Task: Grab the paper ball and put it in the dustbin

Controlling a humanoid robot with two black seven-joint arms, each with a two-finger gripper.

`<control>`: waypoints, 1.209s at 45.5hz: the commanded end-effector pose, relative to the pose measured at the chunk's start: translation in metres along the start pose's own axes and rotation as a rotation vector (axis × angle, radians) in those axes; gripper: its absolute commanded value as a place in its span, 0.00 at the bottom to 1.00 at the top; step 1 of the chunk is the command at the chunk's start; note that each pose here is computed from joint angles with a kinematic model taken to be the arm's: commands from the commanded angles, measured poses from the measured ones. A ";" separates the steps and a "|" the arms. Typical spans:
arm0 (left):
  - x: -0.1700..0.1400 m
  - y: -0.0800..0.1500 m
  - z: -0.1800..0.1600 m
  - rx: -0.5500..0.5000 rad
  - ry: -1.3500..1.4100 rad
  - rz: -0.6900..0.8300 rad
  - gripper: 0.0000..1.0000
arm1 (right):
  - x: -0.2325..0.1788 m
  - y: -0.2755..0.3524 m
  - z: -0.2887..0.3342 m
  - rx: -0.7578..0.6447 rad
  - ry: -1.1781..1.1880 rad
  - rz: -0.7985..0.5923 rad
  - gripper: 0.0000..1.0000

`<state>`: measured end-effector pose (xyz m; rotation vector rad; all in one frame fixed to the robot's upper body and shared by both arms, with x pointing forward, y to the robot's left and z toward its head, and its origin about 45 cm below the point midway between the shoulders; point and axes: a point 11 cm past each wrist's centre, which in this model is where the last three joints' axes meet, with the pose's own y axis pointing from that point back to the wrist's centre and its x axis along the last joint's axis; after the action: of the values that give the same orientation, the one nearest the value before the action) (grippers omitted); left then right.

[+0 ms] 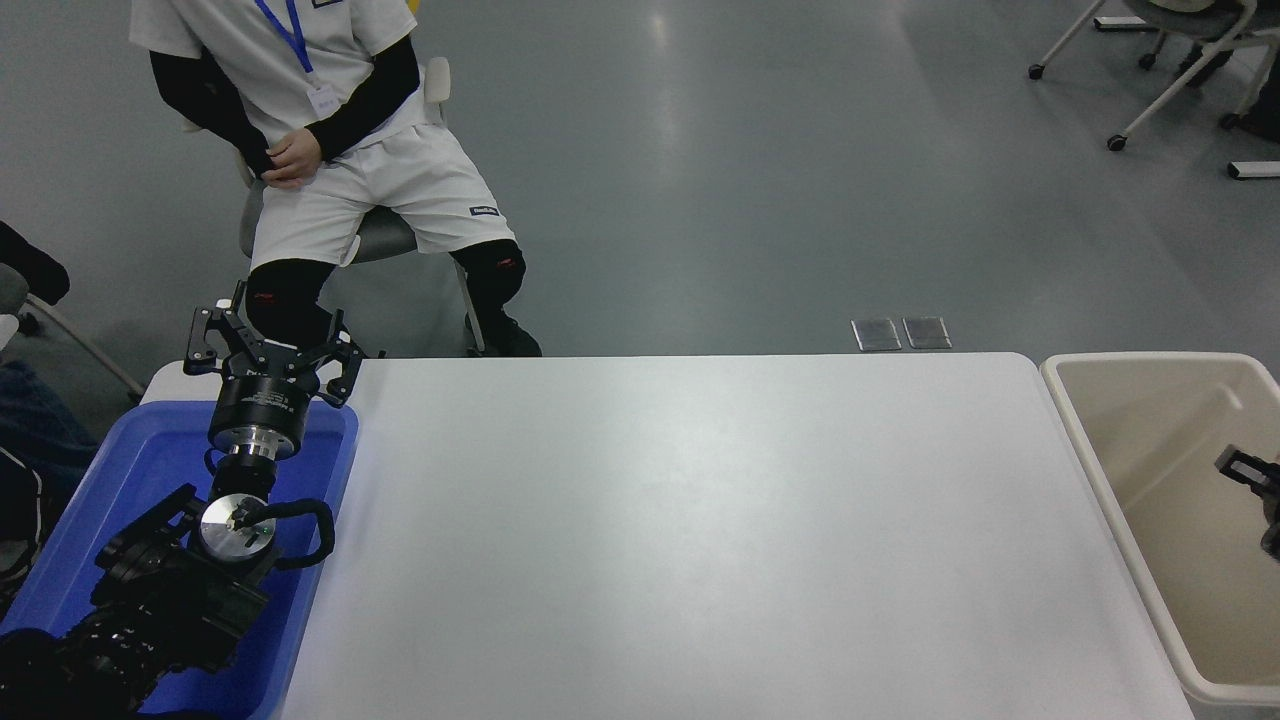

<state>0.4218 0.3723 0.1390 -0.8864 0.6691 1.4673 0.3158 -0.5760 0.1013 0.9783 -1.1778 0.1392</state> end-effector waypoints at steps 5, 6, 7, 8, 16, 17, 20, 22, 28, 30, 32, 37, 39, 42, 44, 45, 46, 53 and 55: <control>0.000 0.000 0.000 0.000 0.000 0.000 0.99 | -0.012 0.000 0.003 -0.011 -0.027 0.012 0.00; 0.000 0.000 0.000 0.000 0.000 0.000 0.99 | -0.012 0.000 0.003 -0.011 -0.027 0.012 0.00; 0.000 0.000 0.000 0.000 0.000 0.000 0.99 | -0.012 0.000 0.003 -0.011 -0.027 0.012 0.00; 0.000 0.000 0.000 0.000 0.000 0.000 0.99 | -0.011 0.000 0.003 -0.012 -0.026 0.013 0.00; 0.000 0.000 0.000 0.000 0.000 0.000 0.99 | -0.009 0.000 0.003 -0.010 -0.026 0.019 0.18; 0.000 0.000 0.000 0.000 0.000 0.000 0.99 | -0.007 0.000 0.004 -0.012 -0.025 0.024 0.30; 0.000 0.000 0.000 0.000 0.000 0.000 0.99 | -0.003 -0.001 0.004 -0.012 -0.028 0.043 0.54; 0.000 0.000 0.000 0.000 0.000 0.000 0.99 | -0.002 0.000 0.004 -0.013 -0.027 0.054 0.56; 0.000 0.000 0.000 -0.001 0.000 0.000 0.99 | -0.001 0.000 0.006 -0.016 -0.030 0.078 0.80; 0.000 0.000 0.000 0.000 0.000 0.000 0.99 | 0.000 0.000 0.005 -0.014 -0.031 0.080 0.81; 0.000 0.000 0.000 0.000 0.000 0.000 0.99 | 0.000 0.000 0.004 -0.014 -0.033 0.082 0.81; 0.000 0.000 0.000 0.000 0.000 0.000 0.99 | 0.000 0.000 0.004 -0.013 -0.033 0.083 0.82; 0.000 0.000 0.000 0.000 0.000 0.000 0.99 | 0.001 0.000 0.003 -0.011 -0.034 0.082 0.84; 0.000 0.000 0.000 0.000 0.000 0.000 0.99 | 0.003 0.000 0.002 -0.009 -0.038 0.087 0.85; 0.000 0.000 0.000 0.000 0.000 0.000 0.99 | 0.003 0.000 0.002 -0.010 -0.038 0.088 0.85; 0.000 0.000 0.000 0.000 0.000 0.000 0.99 | 0.003 0.000 0.002 -0.008 -0.036 0.087 0.85; 0.000 0.000 0.000 0.000 0.000 0.000 0.99 | 0.003 0.000 0.001 -0.008 -0.038 0.088 0.85; 0.000 0.000 0.000 0.000 0.000 0.000 0.99 | 0.009 0.000 -0.007 0.006 -0.056 0.090 0.99; 0.000 0.000 0.000 0.000 0.000 0.000 0.99 | 0.010 0.000 -0.009 0.010 -0.063 0.091 0.99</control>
<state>0.4219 0.3722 0.1391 -0.8864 0.6691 1.4671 0.3178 -0.5772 0.1044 0.9315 -1.2574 0.1839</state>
